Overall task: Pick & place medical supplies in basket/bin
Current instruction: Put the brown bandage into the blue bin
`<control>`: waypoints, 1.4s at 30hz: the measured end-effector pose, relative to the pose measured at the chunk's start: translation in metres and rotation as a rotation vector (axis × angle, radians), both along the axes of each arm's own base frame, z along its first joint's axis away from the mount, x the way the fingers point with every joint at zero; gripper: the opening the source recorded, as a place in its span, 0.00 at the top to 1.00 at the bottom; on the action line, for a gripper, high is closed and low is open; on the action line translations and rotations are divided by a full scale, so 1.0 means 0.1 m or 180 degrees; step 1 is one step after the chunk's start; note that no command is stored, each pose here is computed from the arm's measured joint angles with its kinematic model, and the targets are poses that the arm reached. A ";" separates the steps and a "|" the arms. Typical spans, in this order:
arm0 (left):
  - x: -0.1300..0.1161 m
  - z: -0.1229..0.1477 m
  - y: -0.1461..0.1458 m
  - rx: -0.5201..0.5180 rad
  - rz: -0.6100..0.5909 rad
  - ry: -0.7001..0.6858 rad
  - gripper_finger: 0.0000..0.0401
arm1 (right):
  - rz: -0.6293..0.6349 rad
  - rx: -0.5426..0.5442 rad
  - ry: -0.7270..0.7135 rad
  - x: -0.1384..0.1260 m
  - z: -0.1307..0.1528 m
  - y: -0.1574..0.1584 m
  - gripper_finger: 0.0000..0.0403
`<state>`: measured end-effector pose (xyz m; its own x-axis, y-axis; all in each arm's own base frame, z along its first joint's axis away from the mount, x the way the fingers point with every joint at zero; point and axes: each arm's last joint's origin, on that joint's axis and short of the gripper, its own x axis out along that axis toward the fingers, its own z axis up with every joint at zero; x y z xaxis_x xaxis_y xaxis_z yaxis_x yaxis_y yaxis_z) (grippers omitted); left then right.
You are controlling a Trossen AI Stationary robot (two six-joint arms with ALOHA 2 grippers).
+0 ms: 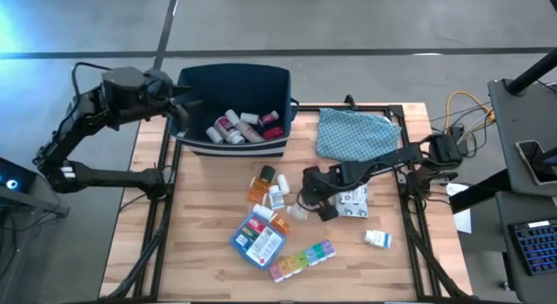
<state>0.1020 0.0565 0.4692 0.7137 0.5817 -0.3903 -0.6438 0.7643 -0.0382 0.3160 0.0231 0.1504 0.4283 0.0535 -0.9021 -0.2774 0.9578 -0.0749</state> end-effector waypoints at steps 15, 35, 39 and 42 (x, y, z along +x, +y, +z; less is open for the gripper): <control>-0.16 0.20 -0.08 0.0210 -0.0043 -0.0162 0.31 | -0.1130 0.0436 -0.0012 0.06 0.08 -0.06 0.41; -0.24 0.11 -0.12 -0.0181 0.0078 -0.0136 0.31 | -0.1904 0.0120 -0.2841 0.18 2.25 -0.46 0.71; -0.28 0.11 -0.14 -0.0261 0.0104 -0.0217 0.31 | -0.2161 0.0423 -0.2714 0.51 2.29 -1.08 0.66; -0.32 0.09 -0.17 -0.0324 0.0111 -0.0276 0.31 | -0.2271 0.0559 -0.2572 0.71 2.28 -1.52 0.61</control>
